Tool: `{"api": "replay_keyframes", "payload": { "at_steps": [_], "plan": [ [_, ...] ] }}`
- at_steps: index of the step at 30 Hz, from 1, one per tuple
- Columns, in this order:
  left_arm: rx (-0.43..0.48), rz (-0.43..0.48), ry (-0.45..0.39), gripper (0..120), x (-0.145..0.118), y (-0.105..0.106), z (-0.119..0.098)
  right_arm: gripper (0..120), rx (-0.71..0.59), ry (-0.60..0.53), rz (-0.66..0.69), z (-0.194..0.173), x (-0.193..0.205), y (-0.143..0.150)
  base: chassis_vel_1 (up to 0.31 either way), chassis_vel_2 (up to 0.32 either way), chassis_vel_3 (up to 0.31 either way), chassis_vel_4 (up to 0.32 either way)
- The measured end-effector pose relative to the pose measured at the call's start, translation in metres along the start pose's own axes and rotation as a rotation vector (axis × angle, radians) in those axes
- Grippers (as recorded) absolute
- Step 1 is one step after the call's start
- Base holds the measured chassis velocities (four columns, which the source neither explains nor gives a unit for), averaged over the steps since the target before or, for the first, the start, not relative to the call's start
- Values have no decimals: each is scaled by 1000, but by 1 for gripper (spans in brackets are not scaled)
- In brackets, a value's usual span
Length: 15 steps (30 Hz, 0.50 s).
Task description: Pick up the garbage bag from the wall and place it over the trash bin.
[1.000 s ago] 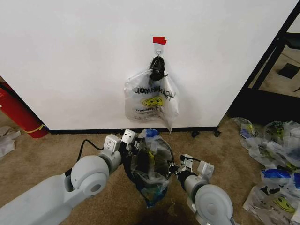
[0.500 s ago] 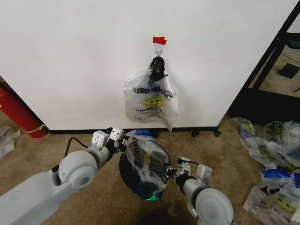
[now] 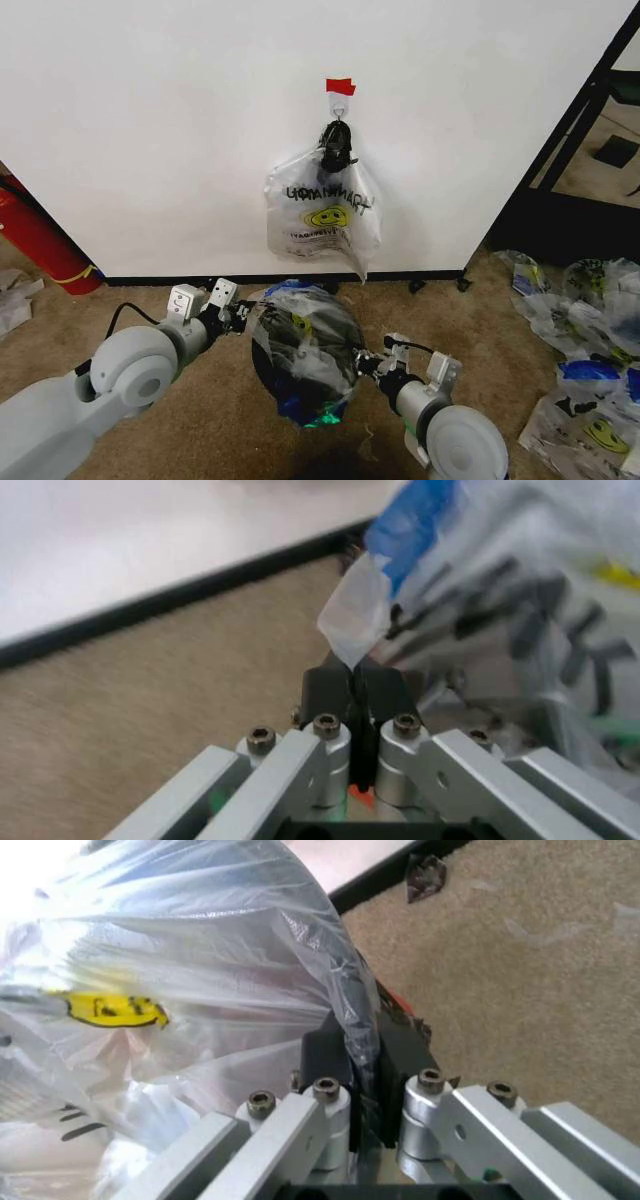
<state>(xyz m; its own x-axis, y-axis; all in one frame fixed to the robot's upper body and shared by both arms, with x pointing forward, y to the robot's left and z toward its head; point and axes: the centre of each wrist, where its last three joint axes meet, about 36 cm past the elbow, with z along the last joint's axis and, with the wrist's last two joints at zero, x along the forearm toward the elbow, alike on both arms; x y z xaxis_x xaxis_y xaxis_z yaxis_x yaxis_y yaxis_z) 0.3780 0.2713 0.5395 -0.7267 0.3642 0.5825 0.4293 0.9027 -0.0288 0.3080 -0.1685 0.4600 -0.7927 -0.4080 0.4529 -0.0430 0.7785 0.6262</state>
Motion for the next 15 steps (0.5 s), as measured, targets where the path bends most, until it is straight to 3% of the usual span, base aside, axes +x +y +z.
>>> {"api": "replay_keyframes", "payload": {
  "at_steps": [6,15],
  "plan": [
    [151,73,15,1,-8,14,-1,1,-30,-8,-9,-1,1,-1,0,0,0,0],
    [121,77,-52,31,13,1,-17,1,-40,-28,32,-3,-7,-5,0,0,0,0]
  ]
}}
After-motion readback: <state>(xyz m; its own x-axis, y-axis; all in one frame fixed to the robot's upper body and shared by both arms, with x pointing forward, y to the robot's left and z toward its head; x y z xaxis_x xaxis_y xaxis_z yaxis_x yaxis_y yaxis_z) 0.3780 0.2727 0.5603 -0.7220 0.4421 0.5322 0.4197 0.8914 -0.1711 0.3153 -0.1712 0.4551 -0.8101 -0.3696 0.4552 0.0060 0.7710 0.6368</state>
